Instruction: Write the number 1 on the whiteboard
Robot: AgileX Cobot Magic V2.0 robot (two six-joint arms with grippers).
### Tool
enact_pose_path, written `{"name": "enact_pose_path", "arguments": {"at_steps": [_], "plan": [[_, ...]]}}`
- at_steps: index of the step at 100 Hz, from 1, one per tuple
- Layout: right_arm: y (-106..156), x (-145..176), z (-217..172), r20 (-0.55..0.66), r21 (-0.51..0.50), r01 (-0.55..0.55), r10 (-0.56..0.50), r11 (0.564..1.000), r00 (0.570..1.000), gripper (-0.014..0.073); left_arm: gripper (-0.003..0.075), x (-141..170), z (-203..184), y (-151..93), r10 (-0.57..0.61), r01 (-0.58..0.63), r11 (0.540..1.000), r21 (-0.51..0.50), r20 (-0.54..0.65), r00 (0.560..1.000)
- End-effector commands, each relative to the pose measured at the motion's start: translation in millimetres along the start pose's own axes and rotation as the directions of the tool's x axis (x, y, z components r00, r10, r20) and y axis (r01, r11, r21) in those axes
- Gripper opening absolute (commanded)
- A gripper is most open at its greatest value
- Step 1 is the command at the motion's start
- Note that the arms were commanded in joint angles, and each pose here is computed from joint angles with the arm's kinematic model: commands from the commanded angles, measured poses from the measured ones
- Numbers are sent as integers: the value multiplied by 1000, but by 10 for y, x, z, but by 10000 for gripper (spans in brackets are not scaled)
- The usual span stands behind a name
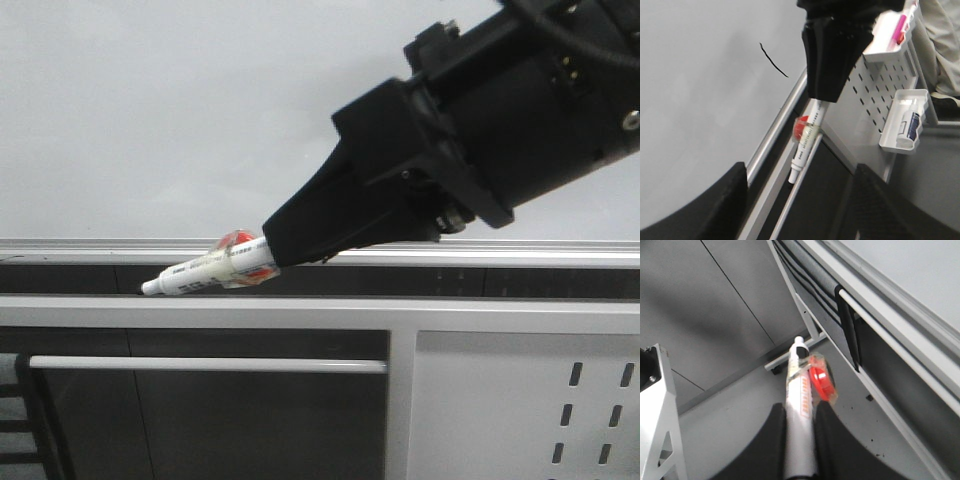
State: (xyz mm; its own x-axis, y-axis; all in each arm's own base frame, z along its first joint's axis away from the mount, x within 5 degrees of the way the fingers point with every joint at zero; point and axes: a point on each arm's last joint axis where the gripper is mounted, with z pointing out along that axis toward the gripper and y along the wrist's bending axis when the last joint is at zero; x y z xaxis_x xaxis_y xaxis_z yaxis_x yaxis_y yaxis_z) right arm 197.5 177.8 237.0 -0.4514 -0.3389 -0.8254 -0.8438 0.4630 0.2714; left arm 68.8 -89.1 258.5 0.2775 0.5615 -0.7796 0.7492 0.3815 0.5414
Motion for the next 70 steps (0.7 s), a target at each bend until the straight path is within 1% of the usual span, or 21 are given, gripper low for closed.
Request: {"name": "enact_pose_path", "arguments": {"at_steps": [1, 9, 17, 26, 35, 56, 62, 70], "plan": [[88, -189, -123, 40, -20, 3, -2, 1000, 999, -60, 434, -104, 61, 14, 37, -37, 999, 16, 37, 999], [97, -233, -155, 7, -11, 10, -10, 1000, 1000, -60, 433, -118, 119, 3, 89, -90, 996, 24, 41, 995], [104, -289, -170, -9, -13, -28, 28, 1000, 1000, -60, 433, -143, 164, 3, 118, -119, 992, 32, 44, 992], [132, -347, -185, -1, -42, -20, 20, 999, 1000, -60, 433, -174, 211, 24, 117, -118, 992, 39, 23, 993], [140, -389, -194, 9, -47, -12, 12, 999, 1000, -60, 433, -221, 256, 48, 122, -123, 992, 42, 16, 992], [170, -443, -208, 15, -74, -25, 26, 997, 1000, -60, 433, -256, 386, 172, 123, -122, 992, 14, -51, 991], [184, -461, -214, 16, -88, -22, 24, 996, 1000, -60, 433, -266, 431, 188, 120, -119, 993, 12, -44, 992], [199, -490, -223, 20, -100, -17, 20, 995, 1000, -60, 433, -260, 519, 185, 164, -162, 986, 29, -65, 984]]}}
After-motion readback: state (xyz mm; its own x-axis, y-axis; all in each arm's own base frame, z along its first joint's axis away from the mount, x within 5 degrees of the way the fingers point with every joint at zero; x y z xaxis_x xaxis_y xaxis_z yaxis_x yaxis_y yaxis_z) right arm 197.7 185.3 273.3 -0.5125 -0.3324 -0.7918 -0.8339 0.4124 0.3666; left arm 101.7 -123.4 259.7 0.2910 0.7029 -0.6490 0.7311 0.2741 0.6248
